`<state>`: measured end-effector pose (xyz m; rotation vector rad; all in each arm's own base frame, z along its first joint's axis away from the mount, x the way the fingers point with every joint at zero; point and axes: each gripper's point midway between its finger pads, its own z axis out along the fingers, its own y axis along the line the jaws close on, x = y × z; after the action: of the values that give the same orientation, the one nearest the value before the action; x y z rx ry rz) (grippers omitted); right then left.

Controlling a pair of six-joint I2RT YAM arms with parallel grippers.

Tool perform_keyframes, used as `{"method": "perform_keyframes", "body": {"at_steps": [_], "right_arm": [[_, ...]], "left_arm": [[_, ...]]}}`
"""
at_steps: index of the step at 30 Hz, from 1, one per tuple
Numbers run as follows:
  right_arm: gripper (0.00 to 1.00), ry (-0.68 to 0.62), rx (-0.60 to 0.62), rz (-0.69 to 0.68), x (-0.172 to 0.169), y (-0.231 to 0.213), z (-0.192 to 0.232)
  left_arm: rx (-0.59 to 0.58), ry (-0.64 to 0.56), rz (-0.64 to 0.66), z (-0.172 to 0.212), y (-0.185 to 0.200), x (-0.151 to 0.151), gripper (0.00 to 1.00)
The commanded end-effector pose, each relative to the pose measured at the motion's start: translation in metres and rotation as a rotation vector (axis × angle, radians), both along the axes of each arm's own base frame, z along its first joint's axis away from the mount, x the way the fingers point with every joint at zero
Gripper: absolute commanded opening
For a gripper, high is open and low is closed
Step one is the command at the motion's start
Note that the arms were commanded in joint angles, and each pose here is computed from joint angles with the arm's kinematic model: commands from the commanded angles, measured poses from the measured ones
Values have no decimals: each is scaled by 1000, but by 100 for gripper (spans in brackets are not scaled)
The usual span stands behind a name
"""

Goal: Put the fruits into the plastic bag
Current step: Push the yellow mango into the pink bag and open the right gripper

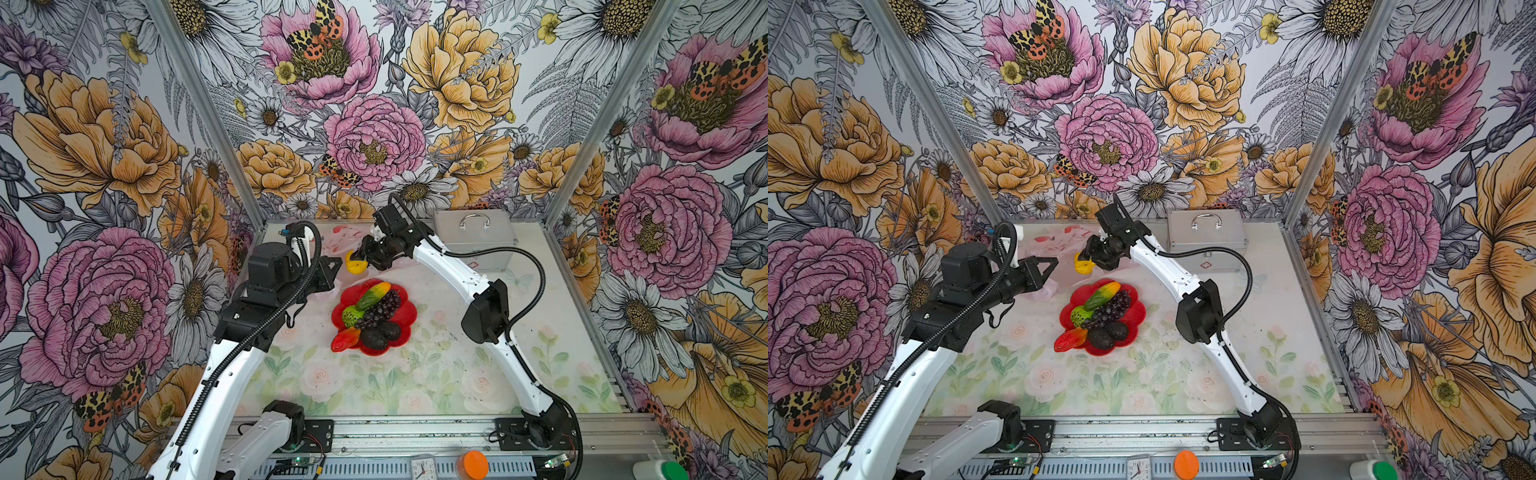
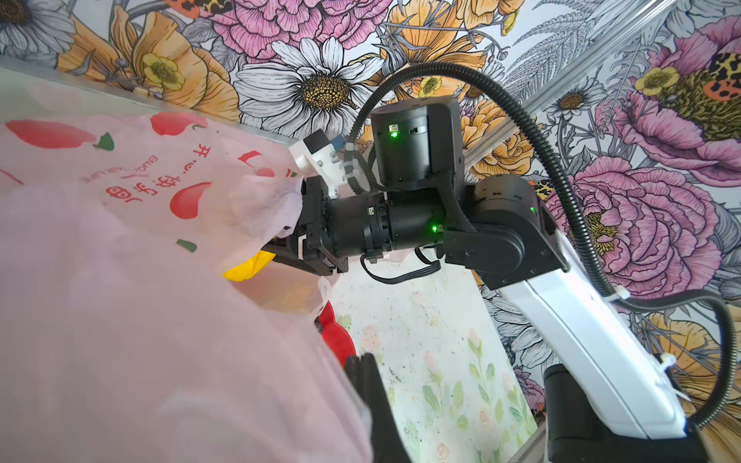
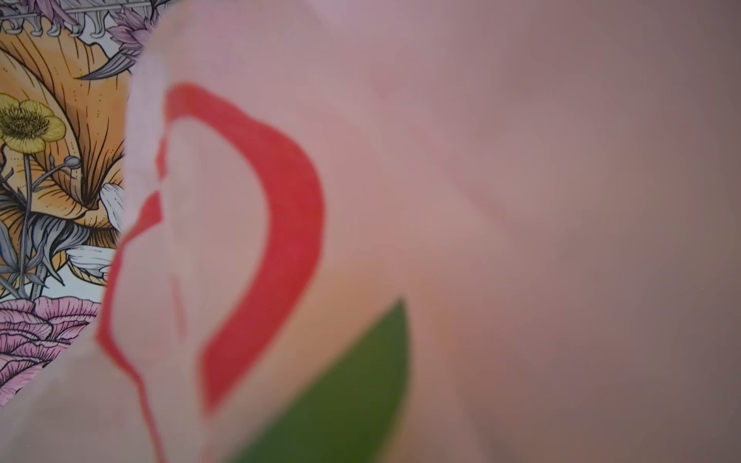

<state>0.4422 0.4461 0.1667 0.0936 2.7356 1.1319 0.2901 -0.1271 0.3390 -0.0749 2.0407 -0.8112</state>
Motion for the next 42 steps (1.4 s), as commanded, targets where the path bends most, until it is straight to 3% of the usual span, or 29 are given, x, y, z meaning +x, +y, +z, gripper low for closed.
{"method": "perform_keyframes", "body": {"at_steps": [1,16,31,38,42], "right_arm": [[38,-22,35,-71,24,0,-1],[61,-19,81,-95,39,-6,1],[69,-66,192,-60,48,3,27],[98,-73,210,-49,48,5,32],[99,-72,213,-45,47,5,32]], "left_arm": [[-42,29,1,-7,-3,6,0],[-39,55,-17,-14,-8,11,0],[-64,60,-10,-10,-8,17,0],[-72,65,-6,-10,-7,17,0],[-73,63,-6,-10,-7,17,0]]}}
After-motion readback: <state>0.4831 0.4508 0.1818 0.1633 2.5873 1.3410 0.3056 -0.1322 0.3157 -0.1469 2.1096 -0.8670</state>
